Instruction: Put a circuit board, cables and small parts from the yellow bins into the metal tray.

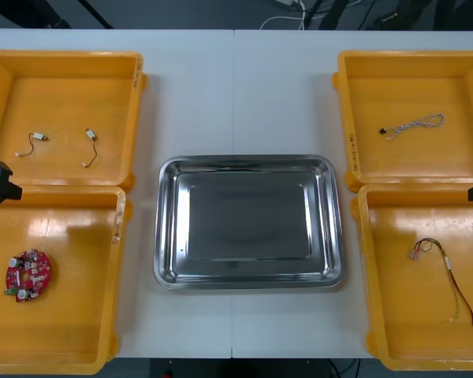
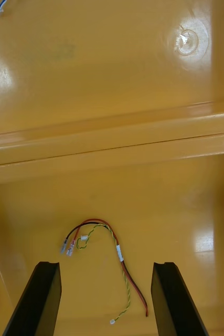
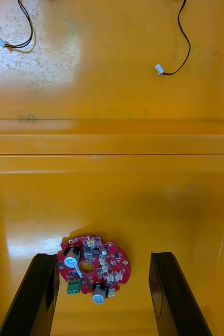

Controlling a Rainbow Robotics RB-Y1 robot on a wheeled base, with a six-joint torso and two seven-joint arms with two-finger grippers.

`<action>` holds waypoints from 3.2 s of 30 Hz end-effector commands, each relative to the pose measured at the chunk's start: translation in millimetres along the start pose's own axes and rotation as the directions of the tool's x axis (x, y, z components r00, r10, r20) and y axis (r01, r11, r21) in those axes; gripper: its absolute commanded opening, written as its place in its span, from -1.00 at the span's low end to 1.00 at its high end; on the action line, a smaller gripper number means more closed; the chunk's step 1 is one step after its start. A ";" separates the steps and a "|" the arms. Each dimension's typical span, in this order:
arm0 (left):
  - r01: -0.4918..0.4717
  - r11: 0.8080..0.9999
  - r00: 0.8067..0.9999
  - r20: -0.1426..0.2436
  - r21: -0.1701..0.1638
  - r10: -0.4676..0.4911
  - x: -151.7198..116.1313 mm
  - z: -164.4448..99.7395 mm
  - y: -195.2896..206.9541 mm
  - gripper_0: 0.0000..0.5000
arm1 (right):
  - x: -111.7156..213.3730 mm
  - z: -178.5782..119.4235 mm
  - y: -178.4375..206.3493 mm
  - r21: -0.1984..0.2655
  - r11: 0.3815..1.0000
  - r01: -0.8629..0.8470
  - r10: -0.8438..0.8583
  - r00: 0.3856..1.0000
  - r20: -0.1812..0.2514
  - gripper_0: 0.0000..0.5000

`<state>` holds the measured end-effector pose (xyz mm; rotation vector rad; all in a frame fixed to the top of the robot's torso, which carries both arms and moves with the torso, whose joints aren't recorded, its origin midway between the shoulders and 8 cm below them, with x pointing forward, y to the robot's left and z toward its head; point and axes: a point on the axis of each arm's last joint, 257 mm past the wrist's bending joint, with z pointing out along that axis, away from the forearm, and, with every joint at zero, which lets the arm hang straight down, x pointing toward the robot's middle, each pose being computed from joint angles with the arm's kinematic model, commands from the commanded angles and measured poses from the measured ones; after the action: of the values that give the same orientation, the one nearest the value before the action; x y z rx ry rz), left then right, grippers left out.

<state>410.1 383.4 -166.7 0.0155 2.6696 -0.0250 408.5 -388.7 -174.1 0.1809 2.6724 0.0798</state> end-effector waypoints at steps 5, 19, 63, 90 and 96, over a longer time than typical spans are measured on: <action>-0.052 0.997 0.998 0.044 -0.058 0.055 -10.4 -17.8 17.9 1.00 | -9.7 -17.5 -11.5 0.035 0.998 0.043 -0.045 0.999 0.031 1.00; -0.052 0.997 0.998 0.044 -0.058 0.055 -10.4 -17.8 17.9 1.00 | -9.7 -17.5 -11.5 0.035 0.998 0.043 -0.045 0.999 0.031 1.00; -0.052 0.997 0.998 0.044 -0.058 0.055 -10.4 -17.8 17.9 1.00 | -9.7 -17.5 -11.5 0.035 0.998 0.043 -0.045 0.999 0.031 1.00; -0.052 0.997 0.998 0.044 -0.058 0.055 -10.4 -17.8 17.9 1.00 | -9.7 -17.5 -11.5 0.035 0.998 0.043 -0.045 0.999 0.031 1.00; -0.052 0.997 0.998 0.044 -0.058 0.055 -10.4 -17.8 17.9 1.00 | -9.7 -17.5 -11.5 0.035 0.998 0.043 -0.045 0.999 0.031 1.00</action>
<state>410.1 383.4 -166.7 0.0155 2.6696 -0.0250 408.5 -388.7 -174.1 0.1809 2.6724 0.0798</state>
